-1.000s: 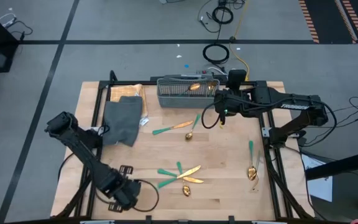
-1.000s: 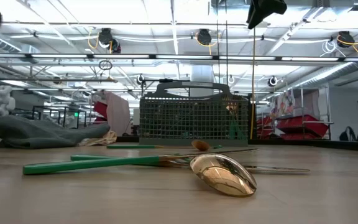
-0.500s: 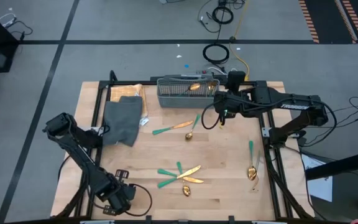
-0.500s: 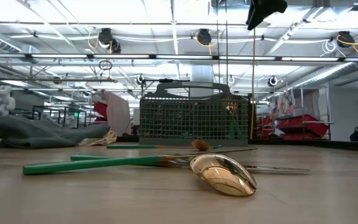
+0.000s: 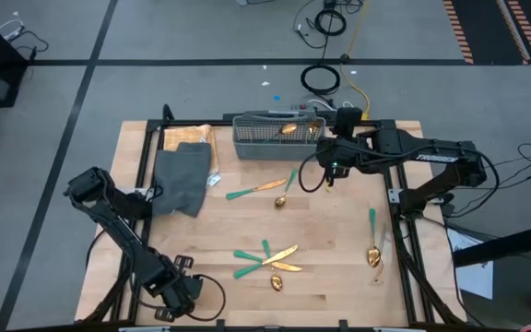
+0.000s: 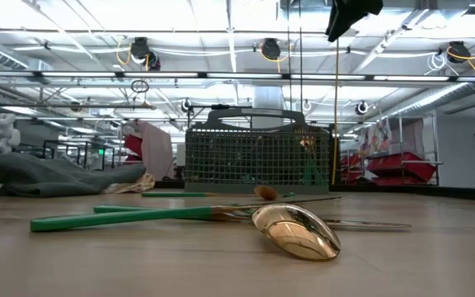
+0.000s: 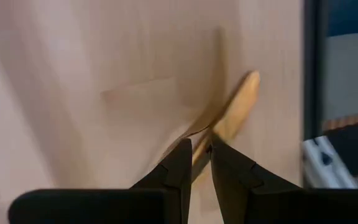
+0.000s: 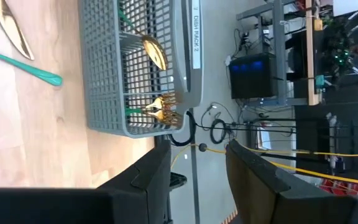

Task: Sort silverware
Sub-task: Put the green fork into the gray silverware basket

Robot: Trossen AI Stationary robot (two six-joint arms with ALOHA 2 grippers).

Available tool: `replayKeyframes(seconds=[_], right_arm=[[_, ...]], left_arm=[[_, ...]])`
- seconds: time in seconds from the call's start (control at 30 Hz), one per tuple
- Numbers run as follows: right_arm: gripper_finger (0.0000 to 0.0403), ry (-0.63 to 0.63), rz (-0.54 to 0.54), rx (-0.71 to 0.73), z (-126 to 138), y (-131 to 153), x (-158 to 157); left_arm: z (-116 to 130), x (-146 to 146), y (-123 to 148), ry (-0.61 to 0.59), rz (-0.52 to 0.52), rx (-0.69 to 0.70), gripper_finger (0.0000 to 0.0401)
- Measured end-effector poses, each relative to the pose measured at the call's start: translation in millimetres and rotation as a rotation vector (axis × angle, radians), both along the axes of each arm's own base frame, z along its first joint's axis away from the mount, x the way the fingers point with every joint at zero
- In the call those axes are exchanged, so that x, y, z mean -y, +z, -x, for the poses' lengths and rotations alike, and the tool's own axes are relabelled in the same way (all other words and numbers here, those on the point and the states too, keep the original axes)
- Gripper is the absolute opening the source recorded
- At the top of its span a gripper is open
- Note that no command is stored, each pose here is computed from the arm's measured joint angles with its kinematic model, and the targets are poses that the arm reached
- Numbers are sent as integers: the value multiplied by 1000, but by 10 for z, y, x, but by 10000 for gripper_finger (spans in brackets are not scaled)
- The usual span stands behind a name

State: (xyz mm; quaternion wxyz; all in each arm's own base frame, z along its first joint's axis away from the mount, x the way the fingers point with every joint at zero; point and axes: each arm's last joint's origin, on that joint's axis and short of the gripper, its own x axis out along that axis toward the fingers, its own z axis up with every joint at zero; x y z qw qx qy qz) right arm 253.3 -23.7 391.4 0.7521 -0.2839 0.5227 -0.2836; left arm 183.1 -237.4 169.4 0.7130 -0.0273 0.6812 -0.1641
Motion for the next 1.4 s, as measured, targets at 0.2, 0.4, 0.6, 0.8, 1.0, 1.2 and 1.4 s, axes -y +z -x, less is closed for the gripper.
replayKeyframes(seconds=[0.2,0.4,0.6,0.8,1.0,1.2,1.4], right_arm=[[144,0,0,0,0,0,0],[144,-1,-3,1,0,-1,0],[144,21,-50,3,-5,-11,-11],[144,21,-50,4,-6,-11,-11],[144,21,-50,4,-6,-11,-11],[144,17,-52,8,-6,-11,-11],[144,16,-53,9,-5,-11,-10]], left_arm=[[-3,-14,-26,-14,-21,33,64],[-9,-21,-26,-34,-40,60,64],[-28,-45,-25,-18,-113,131,64],[-40,-49,-17,-5,-116,135,64],[-66,-71,-17,9,-118,134,64],[-83,-101,-22,67,-126,119,64],[-123,-127,-20,103,-72,56,64]])
